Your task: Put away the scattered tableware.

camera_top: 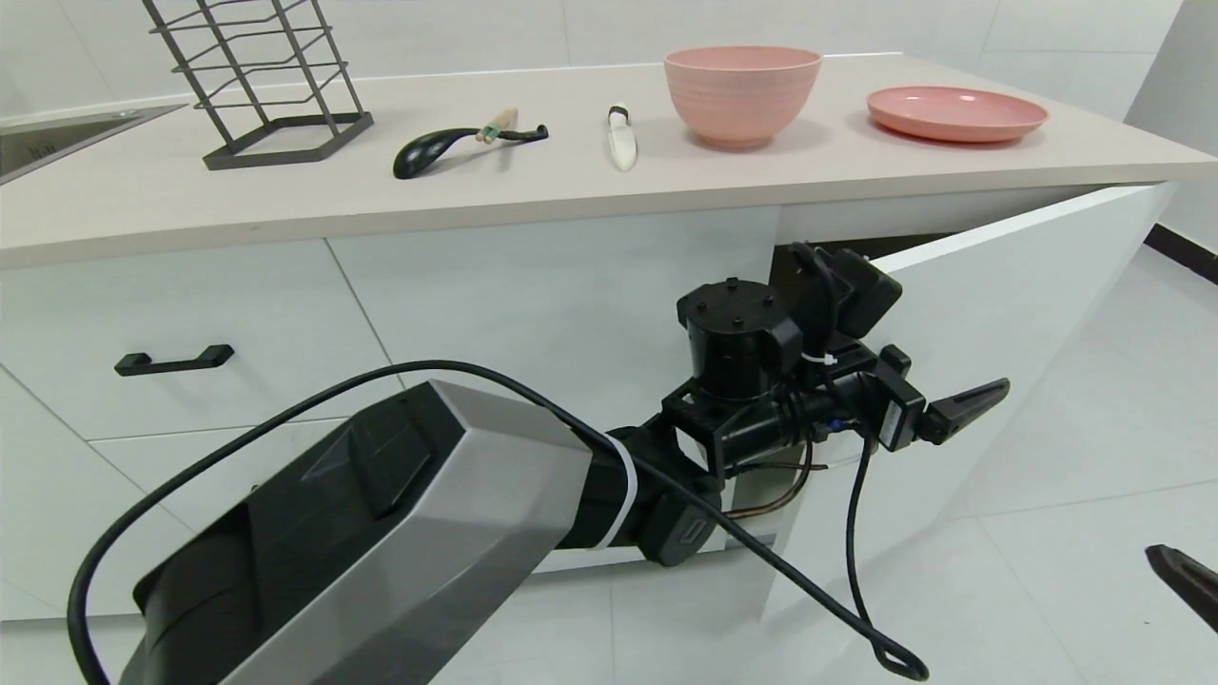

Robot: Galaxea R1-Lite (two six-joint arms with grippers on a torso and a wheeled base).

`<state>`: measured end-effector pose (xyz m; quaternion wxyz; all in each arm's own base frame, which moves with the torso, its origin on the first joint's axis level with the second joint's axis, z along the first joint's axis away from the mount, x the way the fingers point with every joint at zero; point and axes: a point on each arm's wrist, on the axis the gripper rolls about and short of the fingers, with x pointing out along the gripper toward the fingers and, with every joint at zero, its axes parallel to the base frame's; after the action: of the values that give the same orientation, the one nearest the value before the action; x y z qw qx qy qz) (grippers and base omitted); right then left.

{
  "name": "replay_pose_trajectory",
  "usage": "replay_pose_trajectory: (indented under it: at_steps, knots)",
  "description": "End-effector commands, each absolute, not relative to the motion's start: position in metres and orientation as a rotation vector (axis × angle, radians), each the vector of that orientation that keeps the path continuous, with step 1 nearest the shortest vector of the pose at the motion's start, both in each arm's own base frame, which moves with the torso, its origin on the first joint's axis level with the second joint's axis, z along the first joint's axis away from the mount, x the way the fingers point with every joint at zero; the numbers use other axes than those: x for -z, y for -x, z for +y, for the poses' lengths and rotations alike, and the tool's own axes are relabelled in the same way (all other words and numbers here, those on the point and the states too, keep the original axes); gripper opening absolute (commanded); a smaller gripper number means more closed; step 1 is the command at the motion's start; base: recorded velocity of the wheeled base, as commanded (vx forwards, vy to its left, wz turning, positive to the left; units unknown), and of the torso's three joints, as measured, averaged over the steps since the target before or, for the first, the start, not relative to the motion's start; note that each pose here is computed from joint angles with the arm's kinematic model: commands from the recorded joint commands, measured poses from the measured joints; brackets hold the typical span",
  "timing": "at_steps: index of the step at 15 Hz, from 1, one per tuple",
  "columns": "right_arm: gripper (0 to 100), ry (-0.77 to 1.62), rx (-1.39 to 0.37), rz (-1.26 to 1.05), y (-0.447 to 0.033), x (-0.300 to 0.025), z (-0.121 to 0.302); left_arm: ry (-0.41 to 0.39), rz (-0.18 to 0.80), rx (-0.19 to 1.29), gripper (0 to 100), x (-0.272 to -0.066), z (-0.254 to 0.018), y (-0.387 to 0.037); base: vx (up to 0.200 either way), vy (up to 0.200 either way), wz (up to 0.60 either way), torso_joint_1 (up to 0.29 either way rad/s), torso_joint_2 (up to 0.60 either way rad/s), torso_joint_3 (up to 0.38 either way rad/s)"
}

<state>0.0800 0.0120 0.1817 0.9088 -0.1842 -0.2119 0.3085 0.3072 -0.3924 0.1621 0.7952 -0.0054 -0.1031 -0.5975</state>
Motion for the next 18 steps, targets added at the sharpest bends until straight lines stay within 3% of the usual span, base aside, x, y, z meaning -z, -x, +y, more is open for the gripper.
replay_pose_trajectory:
  at_steps: [1,18]
  knots:
    - [100,0.425,-0.575,-0.556,-0.051,-0.189,0.012,0.01,-0.2,1.312,100,-0.163,-0.393,-0.292,0.0,0.0,0.0,0.0,0.0,0.0]
    - [100,0.411,-0.435,-0.607,0.018,-0.158,0.013,0.025,-0.164,1.473,100,-0.153,-0.44,-0.208,0.0,0.0,0.0,0.0,0.0,0.0]
